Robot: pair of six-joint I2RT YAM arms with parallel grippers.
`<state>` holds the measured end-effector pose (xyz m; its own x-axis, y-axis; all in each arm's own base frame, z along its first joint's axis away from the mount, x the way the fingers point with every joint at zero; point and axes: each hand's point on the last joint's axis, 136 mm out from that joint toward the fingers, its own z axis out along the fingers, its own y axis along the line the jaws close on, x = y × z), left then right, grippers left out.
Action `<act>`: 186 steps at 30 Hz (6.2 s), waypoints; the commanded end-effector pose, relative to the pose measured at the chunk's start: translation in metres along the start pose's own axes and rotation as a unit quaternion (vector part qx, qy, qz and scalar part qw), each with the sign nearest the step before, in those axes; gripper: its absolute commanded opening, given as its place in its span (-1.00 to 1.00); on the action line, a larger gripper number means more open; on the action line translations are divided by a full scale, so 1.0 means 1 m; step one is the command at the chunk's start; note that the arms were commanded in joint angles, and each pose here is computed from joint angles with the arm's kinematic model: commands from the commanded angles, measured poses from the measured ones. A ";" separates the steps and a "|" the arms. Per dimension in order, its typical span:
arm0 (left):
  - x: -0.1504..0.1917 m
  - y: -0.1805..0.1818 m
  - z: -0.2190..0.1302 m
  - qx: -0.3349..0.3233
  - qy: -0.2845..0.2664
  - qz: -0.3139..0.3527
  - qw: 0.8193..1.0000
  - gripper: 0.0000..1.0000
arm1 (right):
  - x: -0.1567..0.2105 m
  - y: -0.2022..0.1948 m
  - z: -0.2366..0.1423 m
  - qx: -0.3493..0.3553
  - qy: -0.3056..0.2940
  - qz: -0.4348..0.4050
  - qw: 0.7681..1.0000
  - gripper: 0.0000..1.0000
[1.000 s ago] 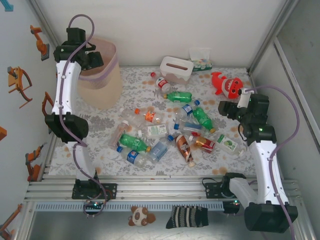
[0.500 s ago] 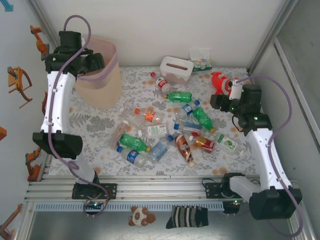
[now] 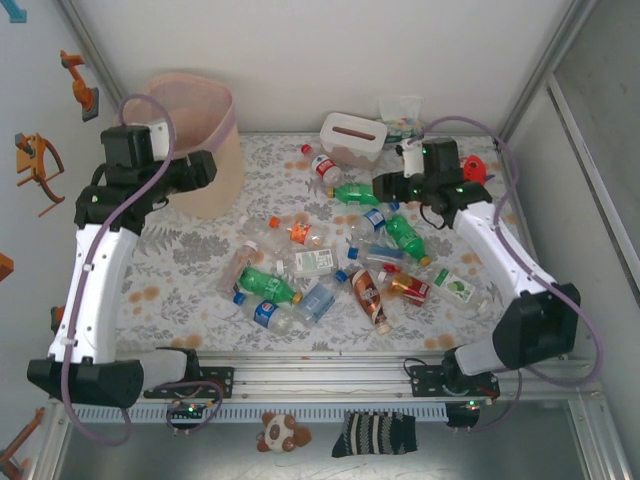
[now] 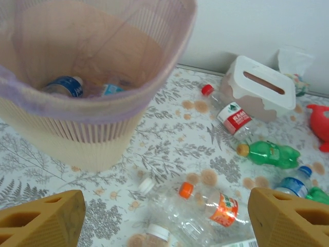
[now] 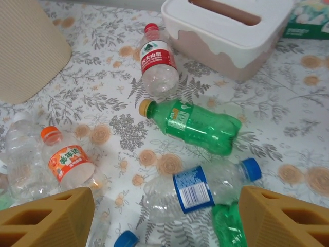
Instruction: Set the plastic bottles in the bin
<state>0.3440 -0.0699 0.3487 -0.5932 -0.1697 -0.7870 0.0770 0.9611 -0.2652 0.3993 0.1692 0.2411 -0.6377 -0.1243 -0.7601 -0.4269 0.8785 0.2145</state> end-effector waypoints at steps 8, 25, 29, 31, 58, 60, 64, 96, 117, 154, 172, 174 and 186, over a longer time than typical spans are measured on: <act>0.015 -0.018 -0.015 0.069 -0.025 -0.028 0.997 0.70 | -0.024 0.010 0.073 -0.011 0.023 -0.007 1.000 0.50; 0.043 -0.009 -0.024 0.056 -0.005 -0.043 0.997 0.72 | -0.017 0.005 0.198 -0.057 0.083 0.051 0.994 0.60; 0.042 -0.007 -0.024 0.050 -0.005 -0.036 0.998 0.73 | -0.017 0.005 0.223 -0.067 0.088 0.063 0.992 0.64; 0.040 -0.008 -0.023 0.053 -0.004 -0.035 0.998 0.74 | -0.015 0.001 0.235 -0.059 0.090 0.064 0.992 0.65; 0.046 -0.015 -0.006 0.071 0.030 -0.034 0.996 0.82 | 0.003 0.006 0.287 -0.080 0.085 0.068 0.991 0.51; 0.046 -0.014 -0.006 0.069 0.028 -0.032 0.997 0.83 | -0.003 0.008 0.282 -0.081 0.079 0.064 0.992 0.48; 0.044 -0.013 -0.008 0.066 0.024 -0.031 0.997 0.83 | -0.015 0.011 0.269 -0.084 0.068 0.053 0.993 0.37; -0.017 -0.100 -0.020 0.321 -0.029 -0.126 0.938 0.72 | -0.076 0.122 -0.001 -0.185 -0.123 -0.084 0.971 0.09; -0.027 -0.194 -0.063 0.451 0.012 -0.065 0.890 0.59 | -0.042 0.209 -0.124 -0.322 -0.212 -0.271 0.882 -0.14; -0.055 -0.155 -0.059 0.260 -0.059 0.039 0.963 -0.48 | -0.040 0.174 -0.150 -0.207 -0.227 -0.255 0.917 0.79; -0.142 -0.018 -0.030 -0.145 -0.147 0.129 0.970 -0.58 | -0.032 0.162 -0.158 -0.174 -0.217 -0.258 0.925 0.79; -0.150 -0.015 -0.030 -0.159 -0.162 0.129 0.965 -0.58 | -0.034 0.162 -0.159 -0.175 -0.219 -0.257 0.925 0.79; -0.173 0.003 -0.006 -0.209 -0.193 0.127 0.950 -0.64 | -0.040 0.165 -0.170 -0.176 -0.226 -0.261 0.922 0.78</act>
<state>0.4348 -0.0458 0.4761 -0.2990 0.0834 -0.9506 -0.1469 0.9803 0.1322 0.2501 0.2454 0.3944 -0.0293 -0.2178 -0.9756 -0.8397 0.5349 -0.0942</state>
